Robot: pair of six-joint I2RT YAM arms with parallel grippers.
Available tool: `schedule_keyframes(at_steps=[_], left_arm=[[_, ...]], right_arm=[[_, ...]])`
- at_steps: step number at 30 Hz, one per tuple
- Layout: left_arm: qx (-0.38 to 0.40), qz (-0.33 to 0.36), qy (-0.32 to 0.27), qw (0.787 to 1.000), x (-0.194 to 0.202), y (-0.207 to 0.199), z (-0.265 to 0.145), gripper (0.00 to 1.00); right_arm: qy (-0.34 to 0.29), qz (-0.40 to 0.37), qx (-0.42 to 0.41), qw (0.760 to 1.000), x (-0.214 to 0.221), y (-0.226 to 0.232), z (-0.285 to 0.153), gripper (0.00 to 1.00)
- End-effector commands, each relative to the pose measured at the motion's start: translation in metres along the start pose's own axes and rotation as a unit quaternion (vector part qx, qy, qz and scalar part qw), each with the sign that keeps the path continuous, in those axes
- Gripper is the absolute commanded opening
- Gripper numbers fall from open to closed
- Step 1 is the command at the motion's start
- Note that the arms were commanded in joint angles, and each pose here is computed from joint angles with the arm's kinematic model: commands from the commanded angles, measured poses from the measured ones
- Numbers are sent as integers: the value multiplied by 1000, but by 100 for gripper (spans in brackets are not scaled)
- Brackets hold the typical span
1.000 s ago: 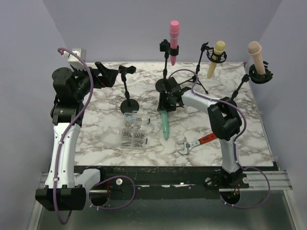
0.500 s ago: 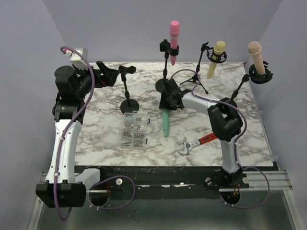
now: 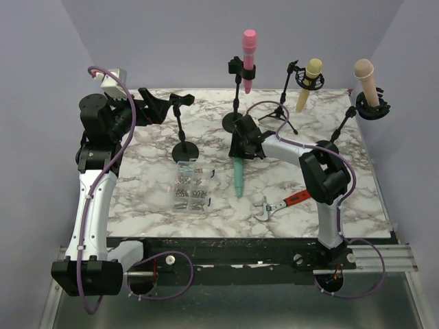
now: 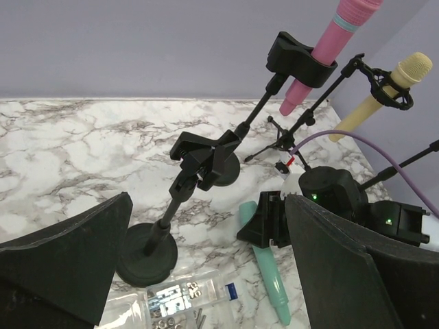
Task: Remove the microphone from the stand
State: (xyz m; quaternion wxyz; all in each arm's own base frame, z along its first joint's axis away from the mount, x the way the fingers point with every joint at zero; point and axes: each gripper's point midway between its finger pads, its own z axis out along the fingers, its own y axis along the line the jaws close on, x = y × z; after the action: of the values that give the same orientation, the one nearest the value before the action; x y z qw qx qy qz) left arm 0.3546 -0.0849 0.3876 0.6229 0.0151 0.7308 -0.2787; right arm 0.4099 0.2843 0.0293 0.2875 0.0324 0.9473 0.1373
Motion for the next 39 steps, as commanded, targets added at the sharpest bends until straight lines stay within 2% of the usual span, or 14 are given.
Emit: schedule_keyframes(at_steps=[1,9,17,25,27,28,34,39], left_arm=[[19,9,-1,1000,0,-7,0,96],[23,9,4,1000,4,-7,3,96],[27,9,10,1000,7,-7,7,96],[71,3,21,997,14,-17,13,97],[78,-8,32,996,17,-18,16,97],[80,-14,38,996,19,-18,18,97],[59,-48,43,996,21,-11,23,98],[32,-64,33,997,17,-5,21,98]], right_arm=[[-2,-6,14,1000,8,-10,-1,52],[-1,-18,13,1000,11,-11,1,64],[-4,-22,5,1000,4,-5,-4,68],[-27,-50,-47,997,-17,18,-27,85],[-37,-56,-61,996,-26,25,-37,99],[-43,-57,-65,995,-30,27,-42,100],[-74,-64,-85,992,-45,33,-80,100],[-80,-89,-87,989,-40,23,-110,100]])
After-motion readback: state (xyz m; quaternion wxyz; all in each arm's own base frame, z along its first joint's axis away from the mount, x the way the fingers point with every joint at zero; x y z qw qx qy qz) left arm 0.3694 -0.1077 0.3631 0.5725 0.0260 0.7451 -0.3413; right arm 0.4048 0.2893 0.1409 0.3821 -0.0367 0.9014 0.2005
